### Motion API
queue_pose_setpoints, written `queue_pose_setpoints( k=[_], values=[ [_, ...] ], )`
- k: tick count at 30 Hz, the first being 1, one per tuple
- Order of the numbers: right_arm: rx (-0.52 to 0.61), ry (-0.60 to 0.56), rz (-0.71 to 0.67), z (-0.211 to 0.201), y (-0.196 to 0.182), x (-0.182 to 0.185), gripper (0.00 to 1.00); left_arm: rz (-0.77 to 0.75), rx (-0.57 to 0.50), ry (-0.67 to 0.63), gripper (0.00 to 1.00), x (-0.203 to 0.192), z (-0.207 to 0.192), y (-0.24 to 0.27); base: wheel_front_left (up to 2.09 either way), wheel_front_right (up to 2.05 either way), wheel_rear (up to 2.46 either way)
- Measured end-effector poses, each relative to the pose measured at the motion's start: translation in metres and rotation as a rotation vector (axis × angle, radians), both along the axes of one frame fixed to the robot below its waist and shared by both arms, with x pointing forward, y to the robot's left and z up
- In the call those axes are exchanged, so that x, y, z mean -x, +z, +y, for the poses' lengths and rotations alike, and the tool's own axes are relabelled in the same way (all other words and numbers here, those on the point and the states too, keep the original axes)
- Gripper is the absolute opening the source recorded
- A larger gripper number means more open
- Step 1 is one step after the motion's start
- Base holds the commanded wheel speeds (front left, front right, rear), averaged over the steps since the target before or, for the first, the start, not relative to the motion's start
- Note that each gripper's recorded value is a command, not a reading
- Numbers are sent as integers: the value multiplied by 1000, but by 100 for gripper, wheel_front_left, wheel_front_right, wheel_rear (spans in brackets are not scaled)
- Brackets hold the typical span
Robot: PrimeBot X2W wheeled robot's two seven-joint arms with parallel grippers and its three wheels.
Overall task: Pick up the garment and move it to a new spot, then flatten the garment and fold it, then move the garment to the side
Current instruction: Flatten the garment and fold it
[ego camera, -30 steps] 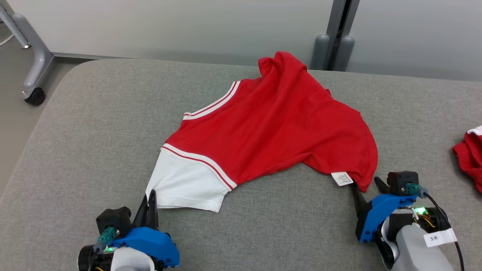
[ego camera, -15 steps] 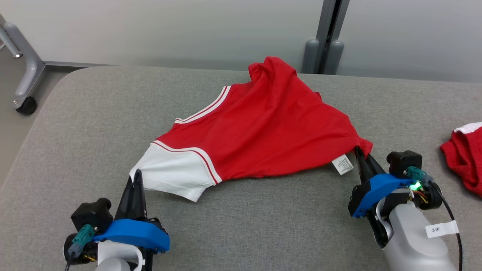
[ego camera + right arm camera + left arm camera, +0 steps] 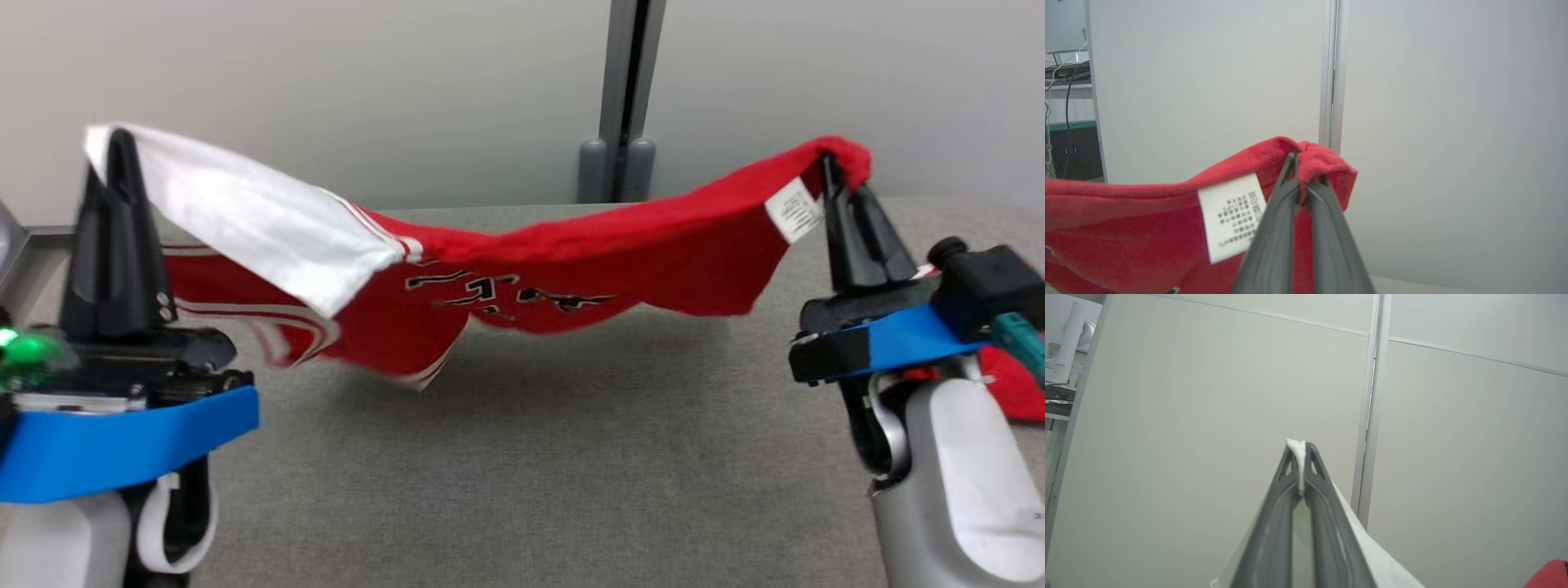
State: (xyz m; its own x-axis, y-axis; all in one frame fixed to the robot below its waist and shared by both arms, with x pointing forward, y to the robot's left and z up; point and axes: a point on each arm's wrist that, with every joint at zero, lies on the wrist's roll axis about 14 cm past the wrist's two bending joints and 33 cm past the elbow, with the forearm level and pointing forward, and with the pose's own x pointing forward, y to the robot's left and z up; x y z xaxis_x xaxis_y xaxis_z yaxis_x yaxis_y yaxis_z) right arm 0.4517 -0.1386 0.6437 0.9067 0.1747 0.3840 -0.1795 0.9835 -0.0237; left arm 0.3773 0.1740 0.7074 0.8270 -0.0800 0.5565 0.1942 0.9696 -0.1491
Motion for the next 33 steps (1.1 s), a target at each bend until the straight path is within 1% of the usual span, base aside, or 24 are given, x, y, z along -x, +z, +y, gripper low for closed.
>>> queue_pose_setpoints(
  k=[3,5,7,10,13,16,18,21,24,27,29,31,33],
  values=[
    [27,-51,-130,-16,54,24,0,-173,-65,-51,0,17,-16,60,0,0,0],
    [71,-100,-207,-26,88,43,0,-281,-116,-74,0,29,-25,96,0,0,0],
    [109,-148,-255,-36,110,58,0,-356,-148,-104,0,38,-34,121,0,0,0],
    [137,-192,-264,-45,124,70,0,-385,-193,-140,0,33,-45,139,0,0,0],
    [151,-217,-227,-53,122,67,0,-363,-230,-159,0,11,-52,141,0,0,0],
    [178,-231,-135,-59,101,47,0,-299,-254,-178,0,-27,-59,130,0,0,0],
    [200,-236,-78,-63,86,27,0,-267,-268,-188,0,-56,-65,122,0,0,0],
    [196,-230,19,-68,58,-13,0,-181,-283,-195,0,-107,-69,100,0,0,0],
    [192,-229,87,-73,36,-58,0,-150,-286,-168,0,-153,-65,89,0,0,0],
    [206,-224,97,-69,31,-102,0,-141,-287,-124,0,-190,-57,84,0,0,0],
    [201,-212,86,-61,35,-128,0,-163,-282,-90,0,-207,-52,91,0,0,0],
    [214,-200,74,-50,40,-149,0,-178,-275,-66,0,-220,-48,97,0,0,0],
    [230,-183,77,-38,40,-166,0,-148,-282,-52,0,-234,-47,91,0,0,0]
  ],
)
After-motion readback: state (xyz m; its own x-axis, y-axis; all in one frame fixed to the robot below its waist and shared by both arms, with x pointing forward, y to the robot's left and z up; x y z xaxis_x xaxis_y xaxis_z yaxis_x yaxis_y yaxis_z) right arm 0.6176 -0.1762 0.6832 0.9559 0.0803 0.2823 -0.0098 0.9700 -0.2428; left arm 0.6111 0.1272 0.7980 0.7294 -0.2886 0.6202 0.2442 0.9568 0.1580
